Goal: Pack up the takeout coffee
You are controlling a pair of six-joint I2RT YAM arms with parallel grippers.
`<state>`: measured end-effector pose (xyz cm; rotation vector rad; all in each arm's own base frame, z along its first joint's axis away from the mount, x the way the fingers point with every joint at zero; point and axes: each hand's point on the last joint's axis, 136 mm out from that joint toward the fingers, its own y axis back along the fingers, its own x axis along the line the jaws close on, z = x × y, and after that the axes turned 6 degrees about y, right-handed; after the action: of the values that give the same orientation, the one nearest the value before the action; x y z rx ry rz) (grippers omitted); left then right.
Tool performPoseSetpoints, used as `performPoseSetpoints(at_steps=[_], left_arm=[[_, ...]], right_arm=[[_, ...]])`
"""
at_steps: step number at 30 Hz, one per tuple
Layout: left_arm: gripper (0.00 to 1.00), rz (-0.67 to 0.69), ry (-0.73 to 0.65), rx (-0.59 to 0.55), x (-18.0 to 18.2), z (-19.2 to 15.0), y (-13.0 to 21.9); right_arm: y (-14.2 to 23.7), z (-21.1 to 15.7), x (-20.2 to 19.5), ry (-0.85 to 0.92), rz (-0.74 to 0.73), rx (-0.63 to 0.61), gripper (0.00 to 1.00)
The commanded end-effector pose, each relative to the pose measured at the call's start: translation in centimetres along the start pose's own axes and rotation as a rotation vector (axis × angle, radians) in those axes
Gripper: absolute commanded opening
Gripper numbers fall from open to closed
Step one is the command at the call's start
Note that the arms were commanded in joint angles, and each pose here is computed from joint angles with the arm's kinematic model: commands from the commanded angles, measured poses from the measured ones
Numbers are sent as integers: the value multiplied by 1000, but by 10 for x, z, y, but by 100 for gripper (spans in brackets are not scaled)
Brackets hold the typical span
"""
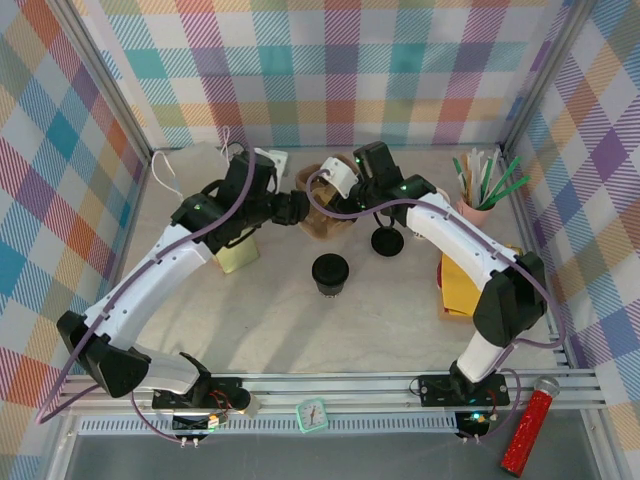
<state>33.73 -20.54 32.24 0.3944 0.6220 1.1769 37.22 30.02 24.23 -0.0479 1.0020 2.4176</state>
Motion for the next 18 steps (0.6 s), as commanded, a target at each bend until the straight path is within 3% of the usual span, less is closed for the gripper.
performPoseSetpoints(at_steps=[1,6,11,18], left_arm=[[82,74,144,-93,32,22,23],[81,295,307,-112,99,21,40],[81,551,512,-73,171,-2,58],[81,714,610,-57,202,-10,77]], right_arm=[[19,12,-6,-42,-30,-58,41],[26,8,-11,-117,-29,-62,41],[38,0,-28,-225,-68,-74,41],[54,-6,-42,-298,-113,-95,41]])
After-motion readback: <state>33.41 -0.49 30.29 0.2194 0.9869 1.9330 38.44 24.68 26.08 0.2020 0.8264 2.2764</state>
